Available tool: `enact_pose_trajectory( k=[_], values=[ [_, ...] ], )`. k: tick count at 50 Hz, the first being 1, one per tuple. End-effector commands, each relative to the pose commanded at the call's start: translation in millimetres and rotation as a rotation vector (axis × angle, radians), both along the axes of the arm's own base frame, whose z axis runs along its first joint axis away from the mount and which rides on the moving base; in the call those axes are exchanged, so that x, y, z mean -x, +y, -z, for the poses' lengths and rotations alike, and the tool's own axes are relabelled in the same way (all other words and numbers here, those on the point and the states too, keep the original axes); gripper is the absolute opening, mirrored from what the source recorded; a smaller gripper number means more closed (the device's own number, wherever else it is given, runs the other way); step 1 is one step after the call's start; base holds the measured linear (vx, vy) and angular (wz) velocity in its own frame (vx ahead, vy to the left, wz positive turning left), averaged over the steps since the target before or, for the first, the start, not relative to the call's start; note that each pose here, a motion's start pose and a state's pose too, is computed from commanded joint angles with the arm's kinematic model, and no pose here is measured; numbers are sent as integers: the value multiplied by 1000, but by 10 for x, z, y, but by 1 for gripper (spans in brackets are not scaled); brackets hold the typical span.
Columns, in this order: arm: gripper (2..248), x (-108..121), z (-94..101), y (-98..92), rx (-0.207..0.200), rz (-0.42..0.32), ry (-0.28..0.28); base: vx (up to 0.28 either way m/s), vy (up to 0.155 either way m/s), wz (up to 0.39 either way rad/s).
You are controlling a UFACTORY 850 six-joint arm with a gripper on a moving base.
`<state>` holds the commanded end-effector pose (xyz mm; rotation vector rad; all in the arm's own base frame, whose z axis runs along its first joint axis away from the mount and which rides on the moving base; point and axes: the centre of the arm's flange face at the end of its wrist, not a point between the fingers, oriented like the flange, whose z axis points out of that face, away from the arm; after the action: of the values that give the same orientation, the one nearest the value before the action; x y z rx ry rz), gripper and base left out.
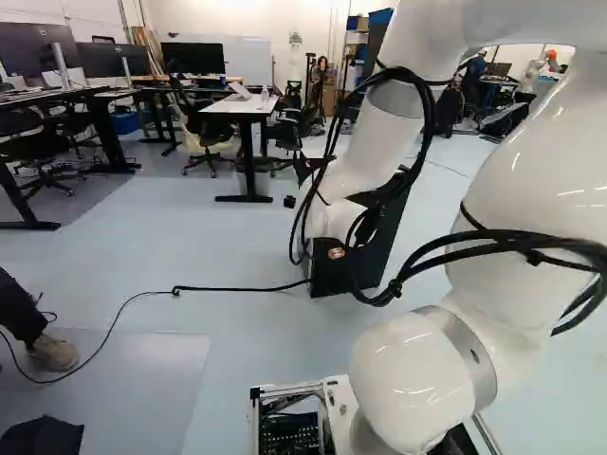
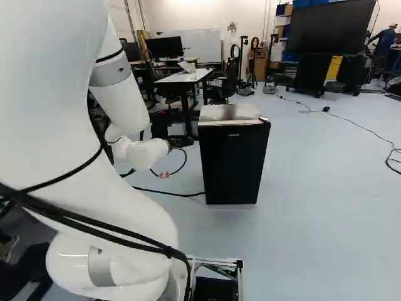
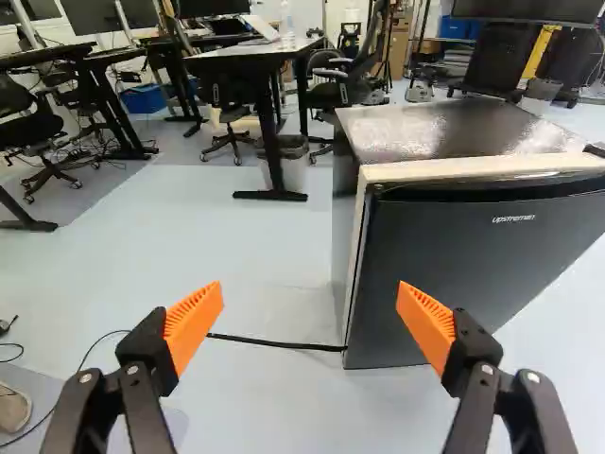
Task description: Open the fridge door
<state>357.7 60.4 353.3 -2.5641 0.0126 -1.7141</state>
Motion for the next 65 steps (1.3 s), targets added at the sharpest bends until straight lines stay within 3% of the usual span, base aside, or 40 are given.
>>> enact_pose_trajectory(
  k=[34, 65],
  values=[
    [247, -556, 307, 350, -20, 74, -10, 0, 0, 0],
    [247, -1202, 642, 568, -35, 215, -78, 0, 0, 0]
  ],
)
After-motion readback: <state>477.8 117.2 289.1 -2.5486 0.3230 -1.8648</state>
